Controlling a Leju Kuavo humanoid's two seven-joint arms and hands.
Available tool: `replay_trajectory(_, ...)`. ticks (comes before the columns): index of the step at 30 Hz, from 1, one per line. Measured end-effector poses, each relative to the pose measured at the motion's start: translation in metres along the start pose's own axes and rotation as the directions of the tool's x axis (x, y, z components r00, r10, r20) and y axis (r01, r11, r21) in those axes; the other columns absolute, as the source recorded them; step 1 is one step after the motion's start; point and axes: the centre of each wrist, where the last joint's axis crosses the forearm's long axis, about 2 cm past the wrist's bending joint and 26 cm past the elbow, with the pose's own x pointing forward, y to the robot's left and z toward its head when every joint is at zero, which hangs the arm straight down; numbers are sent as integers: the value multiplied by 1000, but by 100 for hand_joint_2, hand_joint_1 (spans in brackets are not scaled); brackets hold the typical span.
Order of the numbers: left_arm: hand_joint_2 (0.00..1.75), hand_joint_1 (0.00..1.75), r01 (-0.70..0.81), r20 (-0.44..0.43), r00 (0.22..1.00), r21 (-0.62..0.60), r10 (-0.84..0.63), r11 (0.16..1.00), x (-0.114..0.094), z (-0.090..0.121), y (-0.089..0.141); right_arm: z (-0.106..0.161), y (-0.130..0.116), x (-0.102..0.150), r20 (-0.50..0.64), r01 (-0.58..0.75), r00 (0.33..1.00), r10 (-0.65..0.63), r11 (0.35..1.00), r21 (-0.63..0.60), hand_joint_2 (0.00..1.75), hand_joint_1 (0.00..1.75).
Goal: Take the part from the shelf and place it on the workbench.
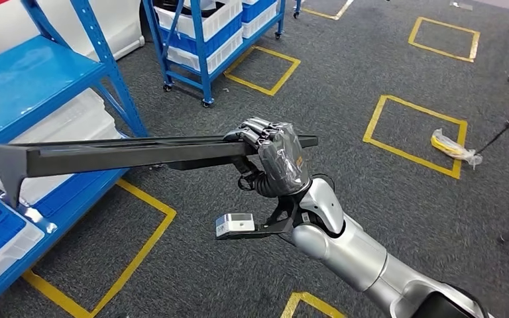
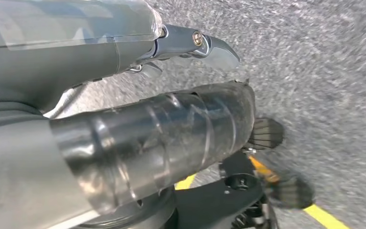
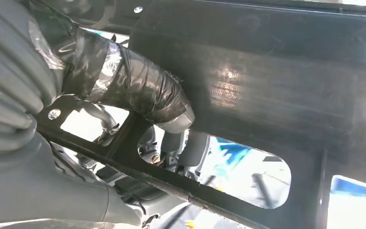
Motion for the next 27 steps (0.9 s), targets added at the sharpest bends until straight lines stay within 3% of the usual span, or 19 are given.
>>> replay_trajectory(27, 0, 0, 7, 32, 999, -25, -6, 1000, 4, 0, -3, -10, 0, -5, 0, -37, 999, 37, 999, 34, 175, 175)
